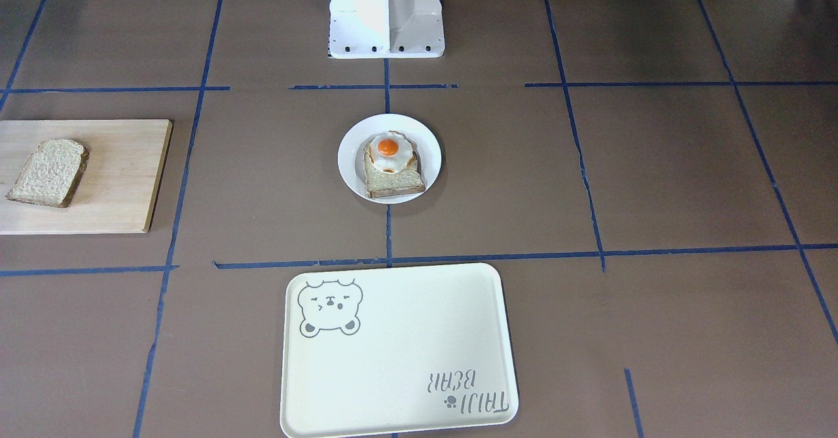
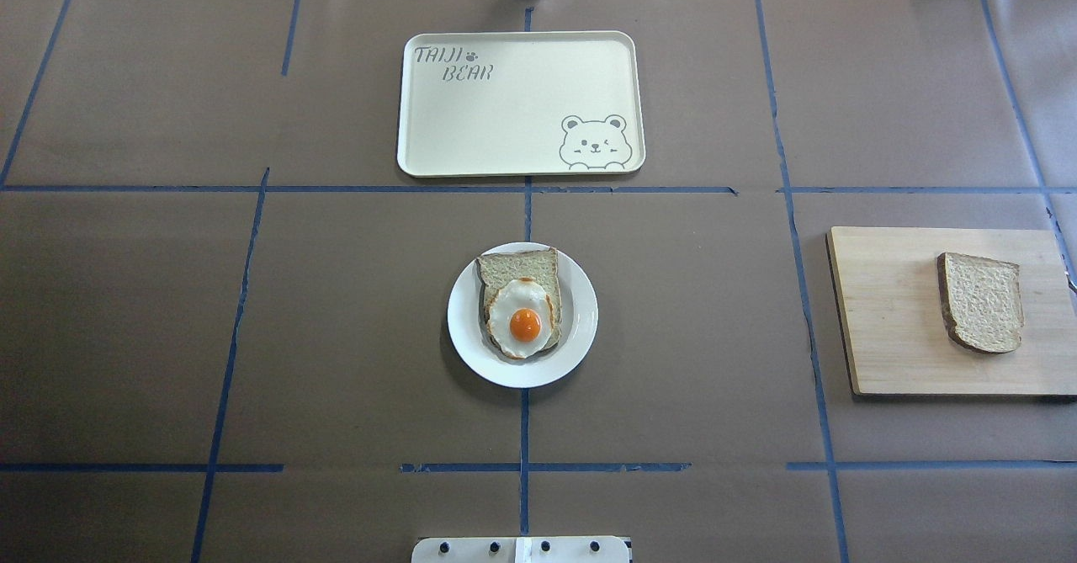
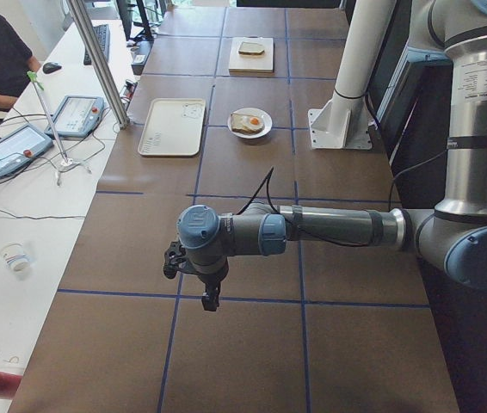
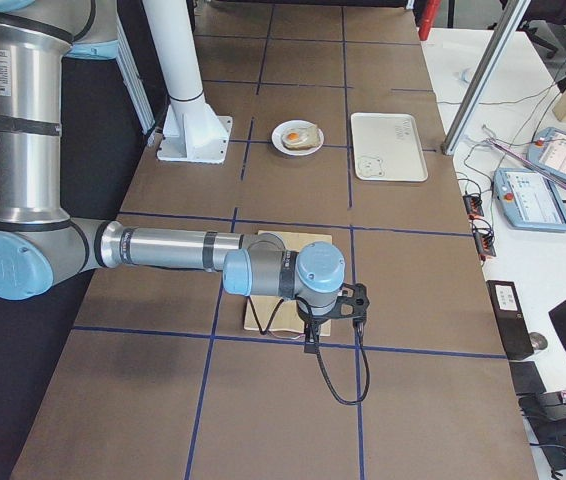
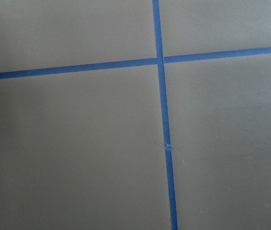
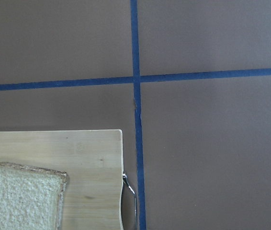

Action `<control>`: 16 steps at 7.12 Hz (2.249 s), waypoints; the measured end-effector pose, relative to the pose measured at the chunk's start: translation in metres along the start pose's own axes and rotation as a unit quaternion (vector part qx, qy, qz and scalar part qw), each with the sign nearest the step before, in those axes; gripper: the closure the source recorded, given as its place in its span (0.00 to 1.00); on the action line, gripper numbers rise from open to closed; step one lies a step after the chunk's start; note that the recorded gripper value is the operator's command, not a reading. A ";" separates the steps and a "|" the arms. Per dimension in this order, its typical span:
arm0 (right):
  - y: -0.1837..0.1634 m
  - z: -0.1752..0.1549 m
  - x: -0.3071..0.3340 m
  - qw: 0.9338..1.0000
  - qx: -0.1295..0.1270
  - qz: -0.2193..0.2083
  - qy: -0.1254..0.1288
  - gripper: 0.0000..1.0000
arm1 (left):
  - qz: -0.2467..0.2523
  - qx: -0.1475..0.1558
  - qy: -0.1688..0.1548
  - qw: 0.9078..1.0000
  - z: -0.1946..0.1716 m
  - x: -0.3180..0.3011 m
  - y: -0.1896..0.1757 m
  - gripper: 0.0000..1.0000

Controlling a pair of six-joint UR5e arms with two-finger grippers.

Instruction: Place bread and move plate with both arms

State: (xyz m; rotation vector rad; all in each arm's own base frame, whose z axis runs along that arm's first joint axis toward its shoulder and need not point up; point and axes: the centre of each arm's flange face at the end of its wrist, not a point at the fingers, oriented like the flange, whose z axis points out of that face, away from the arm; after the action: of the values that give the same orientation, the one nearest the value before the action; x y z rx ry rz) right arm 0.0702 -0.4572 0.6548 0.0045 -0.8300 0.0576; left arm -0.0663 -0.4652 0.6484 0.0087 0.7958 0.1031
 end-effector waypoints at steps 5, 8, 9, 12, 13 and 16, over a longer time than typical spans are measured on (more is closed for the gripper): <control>0.000 0.001 0.002 1.000 0.001 0.001 0.002 0.00 | 0.002 0.002 0.000 1.000 -0.002 0.002 -0.001 0.00; -0.001 0.001 0.002 1.000 0.001 0.001 0.003 0.00 | 0.002 0.002 0.000 1.000 -0.002 0.002 -0.002 0.00; -0.003 -0.001 -0.001 1.000 0.005 -0.003 0.002 0.00 | 0.003 0.003 0.000 1.000 -0.002 0.003 -0.002 0.00; -0.011 -0.002 -0.007 1.000 0.014 -0.009 -0.001 0.00 | 0.007 0.007 -0.001 1.000 -0.007 0.006 -0.001 0.00; -0.022 -0.008 -0.016 1.000 0.020 -0.015 -0.002 0.00 | 0.008 0.008 -0.001 1.000 -0.008 0.007 0.000 0.00; -0.039 -0.016 -0.031 0.999 0.030 -0.018 -0.011 0.00 | 0.015 0.016 -0.003 1.000 -0.016 0.015 0.002 0.00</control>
State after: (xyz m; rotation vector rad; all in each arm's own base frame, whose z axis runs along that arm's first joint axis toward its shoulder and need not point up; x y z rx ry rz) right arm 0.0632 -0.4973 0.6213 0.0764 -0.8489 0.0476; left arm -0.0671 -0.4625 0.6263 0.0518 0.7919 0.1194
